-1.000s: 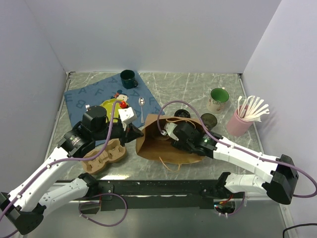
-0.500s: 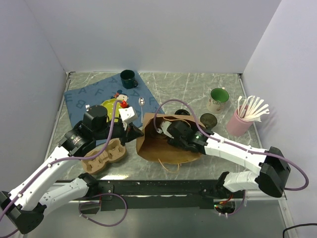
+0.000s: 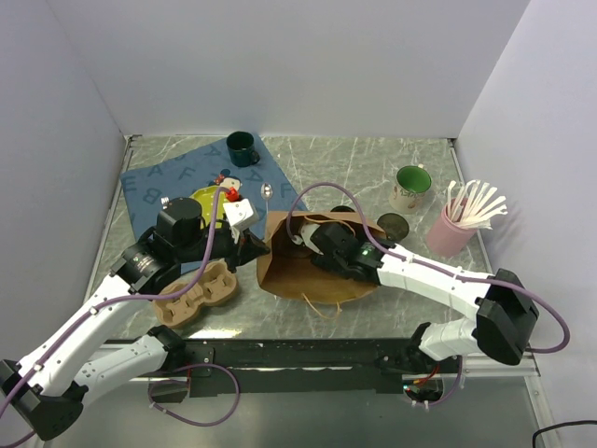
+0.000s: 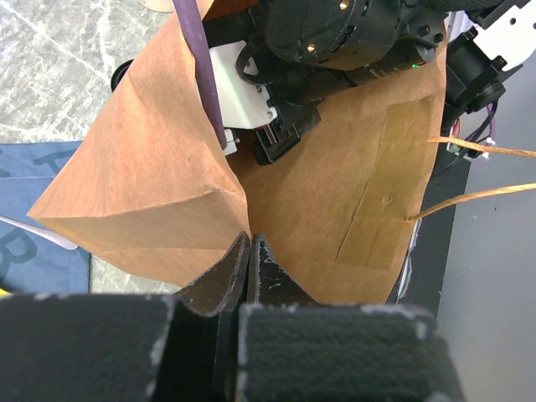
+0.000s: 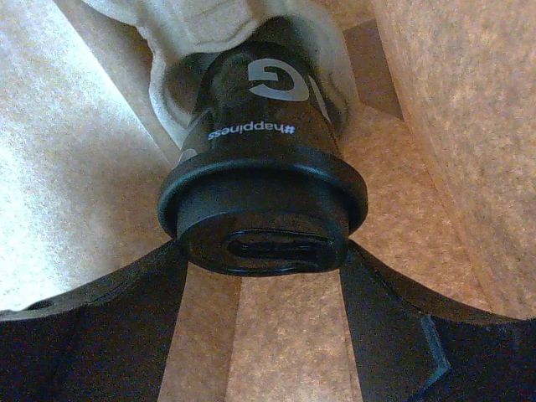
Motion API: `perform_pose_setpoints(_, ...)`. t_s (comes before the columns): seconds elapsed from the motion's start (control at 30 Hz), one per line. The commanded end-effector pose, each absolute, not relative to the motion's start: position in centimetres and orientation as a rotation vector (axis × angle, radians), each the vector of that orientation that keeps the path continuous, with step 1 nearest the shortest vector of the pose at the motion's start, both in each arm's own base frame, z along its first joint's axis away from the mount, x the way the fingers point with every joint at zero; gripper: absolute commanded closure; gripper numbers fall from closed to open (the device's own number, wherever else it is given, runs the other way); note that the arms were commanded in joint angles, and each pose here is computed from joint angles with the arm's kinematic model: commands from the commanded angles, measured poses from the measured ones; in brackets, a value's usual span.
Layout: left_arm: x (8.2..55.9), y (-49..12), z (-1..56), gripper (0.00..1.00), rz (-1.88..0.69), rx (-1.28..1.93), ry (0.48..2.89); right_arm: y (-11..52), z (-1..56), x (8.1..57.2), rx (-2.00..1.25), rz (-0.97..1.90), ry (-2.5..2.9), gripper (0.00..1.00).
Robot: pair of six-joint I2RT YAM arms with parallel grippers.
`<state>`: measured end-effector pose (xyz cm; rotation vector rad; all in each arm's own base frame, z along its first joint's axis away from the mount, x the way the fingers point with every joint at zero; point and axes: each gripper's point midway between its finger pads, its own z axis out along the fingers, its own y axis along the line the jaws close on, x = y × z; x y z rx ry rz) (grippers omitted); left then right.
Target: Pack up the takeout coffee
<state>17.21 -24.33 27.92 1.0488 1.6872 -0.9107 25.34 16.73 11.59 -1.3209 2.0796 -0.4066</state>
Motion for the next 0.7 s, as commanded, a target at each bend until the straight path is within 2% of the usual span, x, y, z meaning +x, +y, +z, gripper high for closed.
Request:
perform_pose_setpoints(0.0, 16.2, -24.8, 29.5, 0.99, -0.964, 1.082, 1.615, 15.4, 9.8, 25.2, -1.31, -0.452, 2.169, 0.53)
perform_pose_setpoints(0.67, 15.9, -24.6, 29.6, 0.99, -0.97, 1.077, 1.617, 15.5, 9.3, 26.5, -1.231, -0.431, 2.228, 0.53)
